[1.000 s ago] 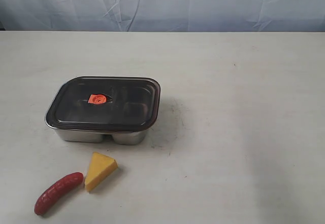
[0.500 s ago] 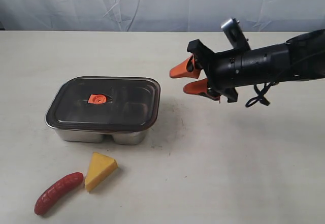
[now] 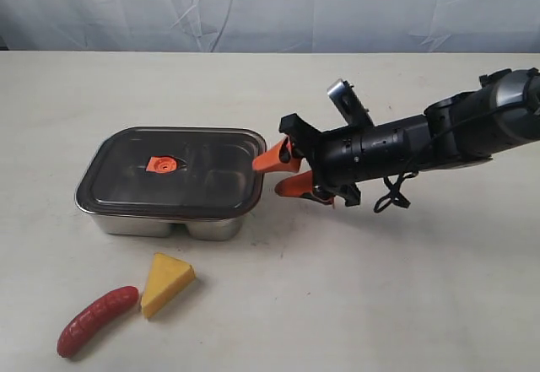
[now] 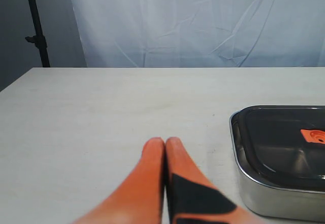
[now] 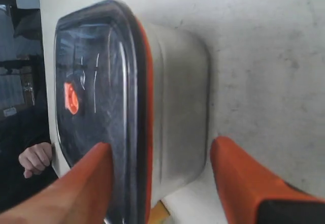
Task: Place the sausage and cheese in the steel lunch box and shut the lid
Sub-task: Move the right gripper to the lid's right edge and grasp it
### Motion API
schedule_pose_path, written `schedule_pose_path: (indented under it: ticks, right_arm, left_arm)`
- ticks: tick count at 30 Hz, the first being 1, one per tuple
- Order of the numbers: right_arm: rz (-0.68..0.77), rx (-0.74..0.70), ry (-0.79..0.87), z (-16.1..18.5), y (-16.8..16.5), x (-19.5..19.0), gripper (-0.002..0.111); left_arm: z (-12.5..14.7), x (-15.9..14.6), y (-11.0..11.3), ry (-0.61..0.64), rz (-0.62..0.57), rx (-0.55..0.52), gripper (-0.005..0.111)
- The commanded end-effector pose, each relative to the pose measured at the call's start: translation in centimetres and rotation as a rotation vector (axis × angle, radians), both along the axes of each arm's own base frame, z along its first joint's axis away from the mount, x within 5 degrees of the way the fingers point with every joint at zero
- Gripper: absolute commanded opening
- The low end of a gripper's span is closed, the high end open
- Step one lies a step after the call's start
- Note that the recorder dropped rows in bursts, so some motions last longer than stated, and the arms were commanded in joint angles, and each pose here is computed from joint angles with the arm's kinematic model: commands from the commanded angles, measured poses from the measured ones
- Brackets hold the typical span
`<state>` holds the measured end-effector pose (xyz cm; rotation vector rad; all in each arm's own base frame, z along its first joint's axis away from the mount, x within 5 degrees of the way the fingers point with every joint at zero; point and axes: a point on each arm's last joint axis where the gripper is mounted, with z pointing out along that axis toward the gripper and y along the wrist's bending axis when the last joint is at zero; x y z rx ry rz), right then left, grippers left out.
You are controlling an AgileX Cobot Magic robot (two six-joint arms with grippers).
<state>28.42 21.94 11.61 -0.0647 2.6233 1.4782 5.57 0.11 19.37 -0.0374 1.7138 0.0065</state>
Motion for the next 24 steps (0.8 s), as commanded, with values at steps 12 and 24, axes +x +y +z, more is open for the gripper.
schedule_pose_path:
  ticks: [12, 24]
  right_arm:
    - [0.042, -0.003, -0.022, 0.15, 1.32, -0.81, 0.055]
    - [0.044, 0.0, -0.021, 0.17, 1.33, -0.83, 0.018]
  left_arm:
    - [-0.13, -0.02, 0.0, -0.001, 0.0, 0.0, 0.0]
    - [-0.13, -0.02, 0.0, -0.001, 0.0, 0.0, 0.0]
